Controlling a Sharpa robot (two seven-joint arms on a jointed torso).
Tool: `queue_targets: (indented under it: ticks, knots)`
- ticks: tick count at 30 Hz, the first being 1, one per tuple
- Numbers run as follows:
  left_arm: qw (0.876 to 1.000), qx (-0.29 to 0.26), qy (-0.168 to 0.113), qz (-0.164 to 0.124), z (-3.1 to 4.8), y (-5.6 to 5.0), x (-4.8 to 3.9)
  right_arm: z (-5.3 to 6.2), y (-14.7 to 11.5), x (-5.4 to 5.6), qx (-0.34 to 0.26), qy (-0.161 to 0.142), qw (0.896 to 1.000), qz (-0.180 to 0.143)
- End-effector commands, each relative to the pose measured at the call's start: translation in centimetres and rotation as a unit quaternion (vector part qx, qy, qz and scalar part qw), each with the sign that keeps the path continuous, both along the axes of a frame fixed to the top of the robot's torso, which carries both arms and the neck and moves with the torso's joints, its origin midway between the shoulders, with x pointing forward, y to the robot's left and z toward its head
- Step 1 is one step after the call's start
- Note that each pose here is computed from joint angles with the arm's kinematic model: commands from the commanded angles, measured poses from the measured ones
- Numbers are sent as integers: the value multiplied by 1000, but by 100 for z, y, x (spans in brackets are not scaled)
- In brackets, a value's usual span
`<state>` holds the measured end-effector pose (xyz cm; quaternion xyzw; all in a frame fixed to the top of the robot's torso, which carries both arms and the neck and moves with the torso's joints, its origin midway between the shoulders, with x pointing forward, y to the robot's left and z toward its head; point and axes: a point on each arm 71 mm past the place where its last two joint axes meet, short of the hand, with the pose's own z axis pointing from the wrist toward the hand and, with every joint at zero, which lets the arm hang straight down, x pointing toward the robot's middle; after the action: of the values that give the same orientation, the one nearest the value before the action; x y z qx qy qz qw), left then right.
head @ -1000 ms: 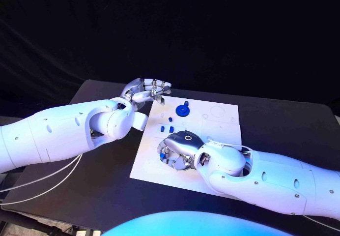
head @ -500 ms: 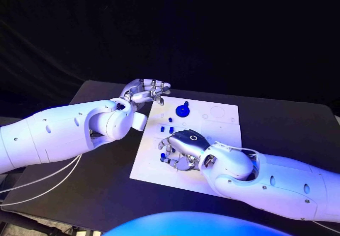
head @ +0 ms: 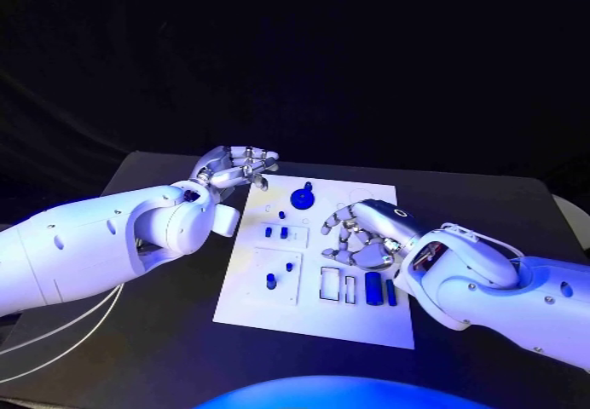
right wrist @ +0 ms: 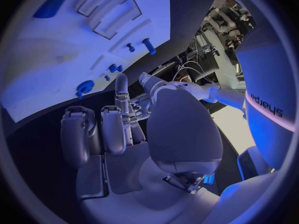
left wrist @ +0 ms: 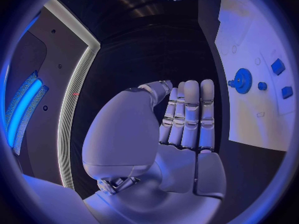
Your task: Assemble the parts on the task board
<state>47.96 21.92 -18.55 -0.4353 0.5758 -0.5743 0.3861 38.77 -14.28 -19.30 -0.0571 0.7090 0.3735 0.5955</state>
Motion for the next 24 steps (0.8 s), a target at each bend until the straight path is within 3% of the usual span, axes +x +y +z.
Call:
queue_targets:
  ticks: [1,4,12,18,24]
  knots:
    - [1000,-3,-1,-8,-3,-15,-9,-42,-241,9,37,94,993,-55]
    - [1000,-3,-1,-9,-5,-12,-12,-61,-428,-14,24,107,990,-87]
    - [1000,-3,1,-12,-12,-12,-22,-234,-796,-201,-17,130,978,-162]
    - [1000,-3,1,-12,-15,-4,-25,-417,-856,-352,-48,139,972,-184]
    - [1000,-2,2,-12,-17,4,-29,-489,-836,-417,-64,132,971,-189]
